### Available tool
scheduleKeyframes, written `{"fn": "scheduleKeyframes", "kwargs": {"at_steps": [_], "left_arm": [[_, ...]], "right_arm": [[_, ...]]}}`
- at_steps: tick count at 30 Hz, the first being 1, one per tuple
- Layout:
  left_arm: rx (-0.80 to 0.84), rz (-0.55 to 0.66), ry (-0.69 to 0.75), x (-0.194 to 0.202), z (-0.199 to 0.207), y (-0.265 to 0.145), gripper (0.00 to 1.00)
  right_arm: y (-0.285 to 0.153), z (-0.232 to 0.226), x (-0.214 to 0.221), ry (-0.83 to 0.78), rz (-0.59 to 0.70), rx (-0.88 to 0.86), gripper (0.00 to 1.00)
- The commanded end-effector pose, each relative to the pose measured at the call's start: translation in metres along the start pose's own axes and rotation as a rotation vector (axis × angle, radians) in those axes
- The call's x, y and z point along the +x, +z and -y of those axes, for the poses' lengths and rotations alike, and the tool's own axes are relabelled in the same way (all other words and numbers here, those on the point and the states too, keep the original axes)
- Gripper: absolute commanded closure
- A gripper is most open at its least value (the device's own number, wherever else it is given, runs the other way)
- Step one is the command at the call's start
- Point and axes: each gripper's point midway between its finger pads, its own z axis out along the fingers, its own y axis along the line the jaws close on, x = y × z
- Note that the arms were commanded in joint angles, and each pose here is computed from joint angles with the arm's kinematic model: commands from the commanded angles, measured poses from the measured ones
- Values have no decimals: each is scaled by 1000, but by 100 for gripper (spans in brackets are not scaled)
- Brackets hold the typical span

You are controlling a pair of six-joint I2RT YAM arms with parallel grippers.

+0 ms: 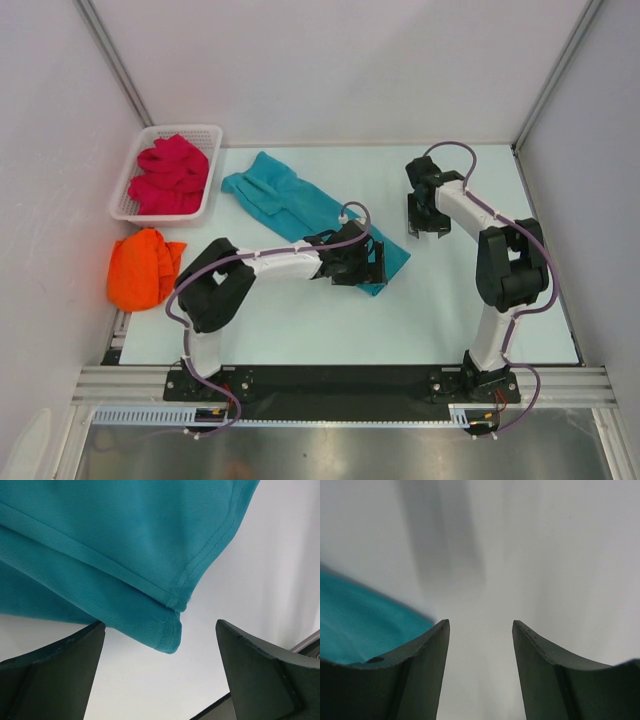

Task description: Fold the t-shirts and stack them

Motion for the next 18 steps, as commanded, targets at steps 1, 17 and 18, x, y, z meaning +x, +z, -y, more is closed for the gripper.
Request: {"fn": "scheduleKeyframes", "kwargs": {"at_steps": [1, 17, 18], "left_arm": [[22, 29, -11, -10, 14, 0, 4], [19, -31, 2, 25, 3, 33, 60], [18, -38, 0, 27, 2, 34, 66]], "right_arm": [[0, -2, -3, -3, 17, -13, 42], [-7, -3, -3, 5, 24, -27, 43], [-9, -2, -4, 8, 30, -27, 43]]}}
